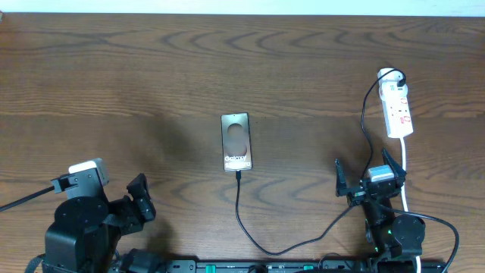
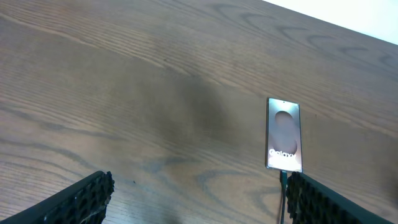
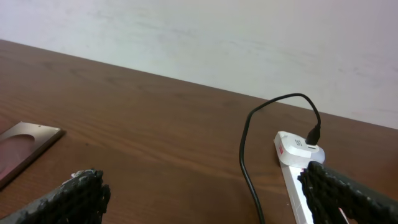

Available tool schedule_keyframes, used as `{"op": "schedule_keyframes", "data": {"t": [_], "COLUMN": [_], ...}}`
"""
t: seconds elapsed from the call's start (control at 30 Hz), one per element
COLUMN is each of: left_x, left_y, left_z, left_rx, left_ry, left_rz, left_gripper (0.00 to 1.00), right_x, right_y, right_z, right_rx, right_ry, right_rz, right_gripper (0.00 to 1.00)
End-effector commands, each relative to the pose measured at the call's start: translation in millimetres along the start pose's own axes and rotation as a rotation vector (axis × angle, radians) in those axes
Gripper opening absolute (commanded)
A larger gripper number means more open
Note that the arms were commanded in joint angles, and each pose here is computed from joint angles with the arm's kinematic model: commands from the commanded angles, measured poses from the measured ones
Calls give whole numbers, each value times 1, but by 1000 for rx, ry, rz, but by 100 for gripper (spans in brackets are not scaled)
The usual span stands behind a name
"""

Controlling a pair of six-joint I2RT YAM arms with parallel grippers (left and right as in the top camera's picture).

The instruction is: Plug charger to phone and switch on socket

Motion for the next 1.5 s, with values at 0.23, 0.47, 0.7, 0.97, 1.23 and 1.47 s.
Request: {"op": "schedule_keyframes", "data": {"t": [0.23, 0.47, 0.7, 0.97, 1.23, 1.47], "left_x": [1, 1, 1, 1, 1, 1], "left_y": [2, 2, 2, 2, 2, 2], "left_z": [0, 0, 0, 0, 0, 0], "left_rx": [-6, -6, -6, -7, -7, -6], "left_ry": [-3, -3, -3, -3, -3, -3], "left_rz": [17, 17, 17, 17, 17, 17], "left_gripper": [91, 91, 91, 91, 91, 91], "right_x": [-1, -3, -3, -3, -3, -3], "right_y": [-3, -17, -22, -19, -19, -19], "right_z": [-1, -6, -8, -6, -6, -6], "right_rx": [8, 36, 98, 111, 111, 111], "right_ry": [2, 38, 52, 39, 39, 39], "right_rz": [-25, -147, -206, -175, -176, -176], "right_gripper": [99, 99, 99, 99, 99, 99]}}
Point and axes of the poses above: each gripper's point midway between its finger pads, its own x axis out along the fingers, its own y axis along the line the jaws close on, z = x × y, the point moved 9 cm from there along -x, back along the fingers, and after that the axes turned 5 degrees about -x, right-handed, at the moved point
